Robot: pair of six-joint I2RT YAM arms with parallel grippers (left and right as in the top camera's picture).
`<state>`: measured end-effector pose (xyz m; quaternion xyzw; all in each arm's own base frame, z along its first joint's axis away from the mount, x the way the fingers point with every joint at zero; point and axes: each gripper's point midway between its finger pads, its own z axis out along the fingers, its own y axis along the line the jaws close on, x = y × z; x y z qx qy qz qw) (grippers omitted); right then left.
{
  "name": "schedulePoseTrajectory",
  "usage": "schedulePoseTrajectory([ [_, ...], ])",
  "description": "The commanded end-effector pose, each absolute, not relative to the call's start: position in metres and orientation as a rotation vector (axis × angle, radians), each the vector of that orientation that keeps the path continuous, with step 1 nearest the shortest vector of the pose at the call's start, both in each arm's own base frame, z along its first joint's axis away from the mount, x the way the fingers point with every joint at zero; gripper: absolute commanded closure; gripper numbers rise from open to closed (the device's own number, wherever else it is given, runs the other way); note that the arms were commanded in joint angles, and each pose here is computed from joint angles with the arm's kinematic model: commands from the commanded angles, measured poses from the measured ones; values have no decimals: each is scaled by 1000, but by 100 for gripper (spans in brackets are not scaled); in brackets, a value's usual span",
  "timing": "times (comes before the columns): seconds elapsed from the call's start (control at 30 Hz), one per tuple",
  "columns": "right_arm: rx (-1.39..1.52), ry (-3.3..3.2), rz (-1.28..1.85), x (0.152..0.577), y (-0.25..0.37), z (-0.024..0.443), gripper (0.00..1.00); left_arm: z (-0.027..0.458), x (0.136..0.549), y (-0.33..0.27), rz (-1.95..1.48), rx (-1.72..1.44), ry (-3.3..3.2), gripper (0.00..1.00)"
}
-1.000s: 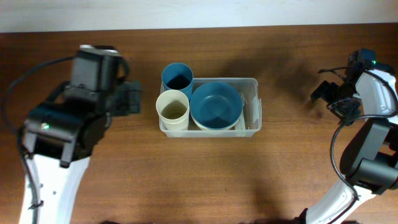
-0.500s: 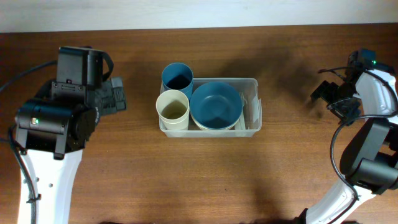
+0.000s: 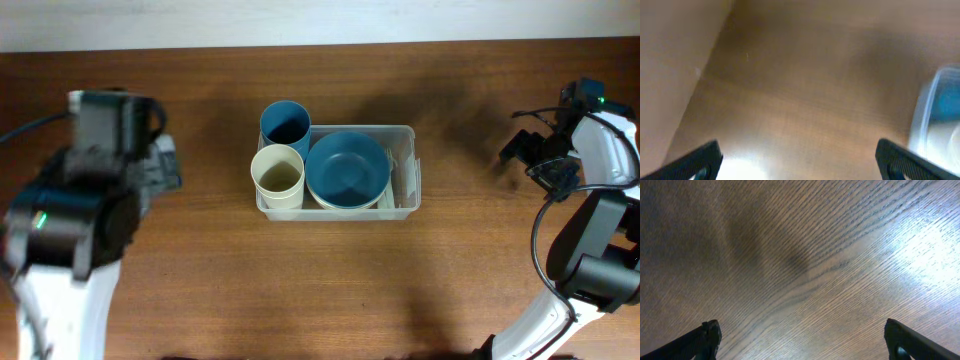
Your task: Pack container
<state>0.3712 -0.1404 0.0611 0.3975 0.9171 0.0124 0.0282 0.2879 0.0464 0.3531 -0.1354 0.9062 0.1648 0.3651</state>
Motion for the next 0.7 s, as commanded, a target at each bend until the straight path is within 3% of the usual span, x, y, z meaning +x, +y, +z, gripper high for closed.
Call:
schedulePoseTrajectory([
  [0.0,1238,2828,25,370,-140,60,1,383,261,55,296,-416,2142,0],
  [0.13,1238,2828,25,370,-140,60,1,397,257,42,78,-375,1895,0],
  [0.3,1239,2828,25,370,-140,60,1,386,258,10,-26,-97,1642,0],
  [0.67,1238,2828,25,370,-140,60,1,286,247,-9,-88,21,1459,0],
])
